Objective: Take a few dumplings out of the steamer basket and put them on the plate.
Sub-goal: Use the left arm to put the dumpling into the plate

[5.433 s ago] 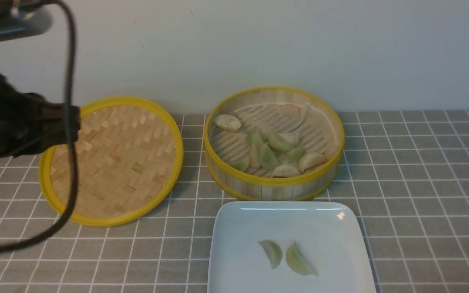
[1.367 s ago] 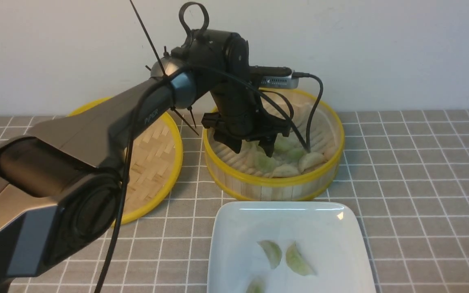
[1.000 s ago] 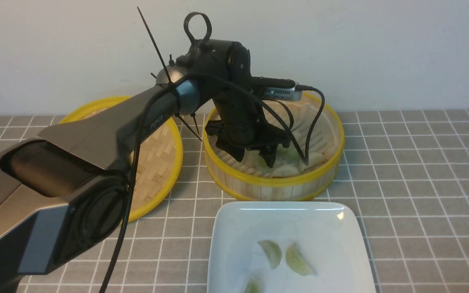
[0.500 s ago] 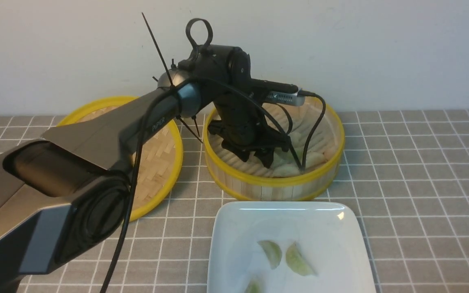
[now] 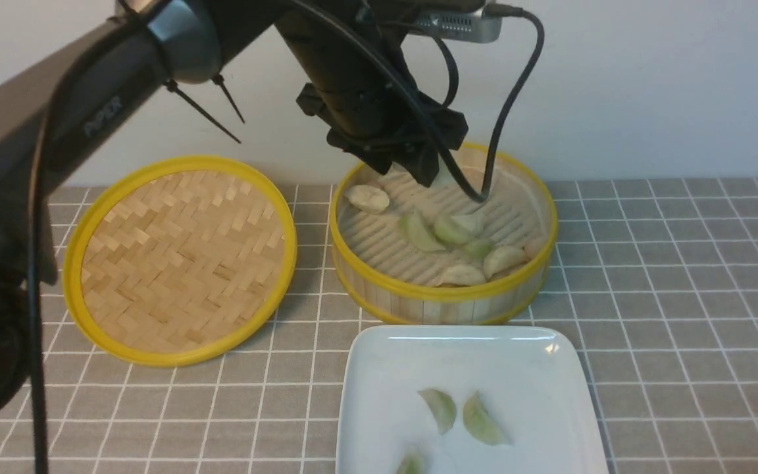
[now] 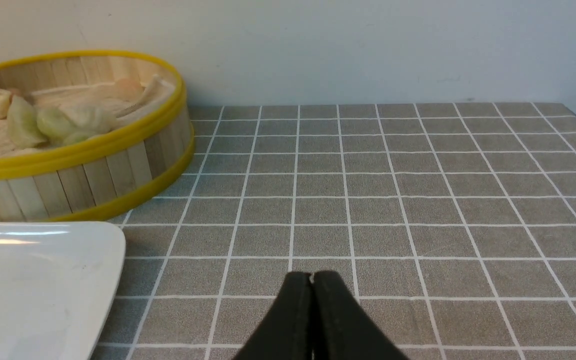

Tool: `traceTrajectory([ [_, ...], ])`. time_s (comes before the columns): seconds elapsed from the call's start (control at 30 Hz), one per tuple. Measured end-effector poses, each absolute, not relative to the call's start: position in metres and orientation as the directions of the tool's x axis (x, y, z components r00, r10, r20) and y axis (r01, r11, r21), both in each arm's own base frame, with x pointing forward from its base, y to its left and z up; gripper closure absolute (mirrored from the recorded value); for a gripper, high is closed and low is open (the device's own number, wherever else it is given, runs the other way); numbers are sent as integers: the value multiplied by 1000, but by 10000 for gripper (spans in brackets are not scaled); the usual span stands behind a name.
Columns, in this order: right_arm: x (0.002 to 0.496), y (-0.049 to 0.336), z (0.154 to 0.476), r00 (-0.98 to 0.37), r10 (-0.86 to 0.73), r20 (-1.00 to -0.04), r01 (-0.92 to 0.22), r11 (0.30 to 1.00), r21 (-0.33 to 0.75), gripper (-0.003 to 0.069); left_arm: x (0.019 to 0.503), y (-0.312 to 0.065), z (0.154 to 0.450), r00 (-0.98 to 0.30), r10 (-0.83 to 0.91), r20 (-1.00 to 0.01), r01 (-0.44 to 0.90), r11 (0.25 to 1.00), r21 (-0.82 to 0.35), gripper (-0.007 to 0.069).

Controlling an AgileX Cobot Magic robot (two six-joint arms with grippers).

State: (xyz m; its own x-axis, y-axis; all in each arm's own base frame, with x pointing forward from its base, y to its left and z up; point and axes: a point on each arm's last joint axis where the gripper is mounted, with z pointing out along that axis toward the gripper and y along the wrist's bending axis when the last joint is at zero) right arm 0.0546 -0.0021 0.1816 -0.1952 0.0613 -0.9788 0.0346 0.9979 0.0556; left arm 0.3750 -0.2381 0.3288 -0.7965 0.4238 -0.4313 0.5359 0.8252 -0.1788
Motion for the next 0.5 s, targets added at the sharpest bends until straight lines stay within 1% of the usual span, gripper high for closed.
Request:
traceTrajectory([
  [0.03,55,-2,182,-195,61,-979,35,998,56,672,372,-238,327,-799,430,-421,537,824,-179,284],
  [0.07,55,-2,182,-195,61,-979,35,998,56,672,356,-242,318,-805,461,-374,550,815,-180,287],
  [0.1,55,-2,182,-195,61,-979,35,998,56,672,354,-242,313,-809,467,-357,550,815,-181,288],
  [0.13,55,-2,182,-195,61,-979,35,998,56,672,340,-246,300,-812,499,-302,563,806,-182,291],
  [0.2,55,-2,182,-195,61,-979,35,998,56,672,326,-252,281,-815,533,-229,574,797,-188,291],
  [0.23,55,-2,182,-195,61,-979,35,998,56,672,318,-253,265,-817,549,-175,576,795,-190,291],
  [0.27,55,-2,182,-195,61,-979,35,998,56,672,315,-255,257,-816,559,-148,578,794,-190,291],
  [0.3,55,-2,182,-195,61,-979,35,998,56,672,315,-256,254,-817,560,-139,577,794,-190,291],
  [0.37,55,-2,182,-195,61,-979,35,998,56,672,316,-259,232,-819,568,-83,573,798,-188,291],
  [0.43,55,-2,182,-195,61,-979,35,998,56,672,317,-260,225,-820,568,-71,570,800,-186,291],
  [0.47,55,-2,182,-195,61,-979,35,998,56,672,319,-261,214,-822,568,-48,566,803,-185,291],
  [0.5,55,-2,182,-195,61,-979,35,998,56,672,320,-262,209,-822,569,-37,565,804,-184,291],
])
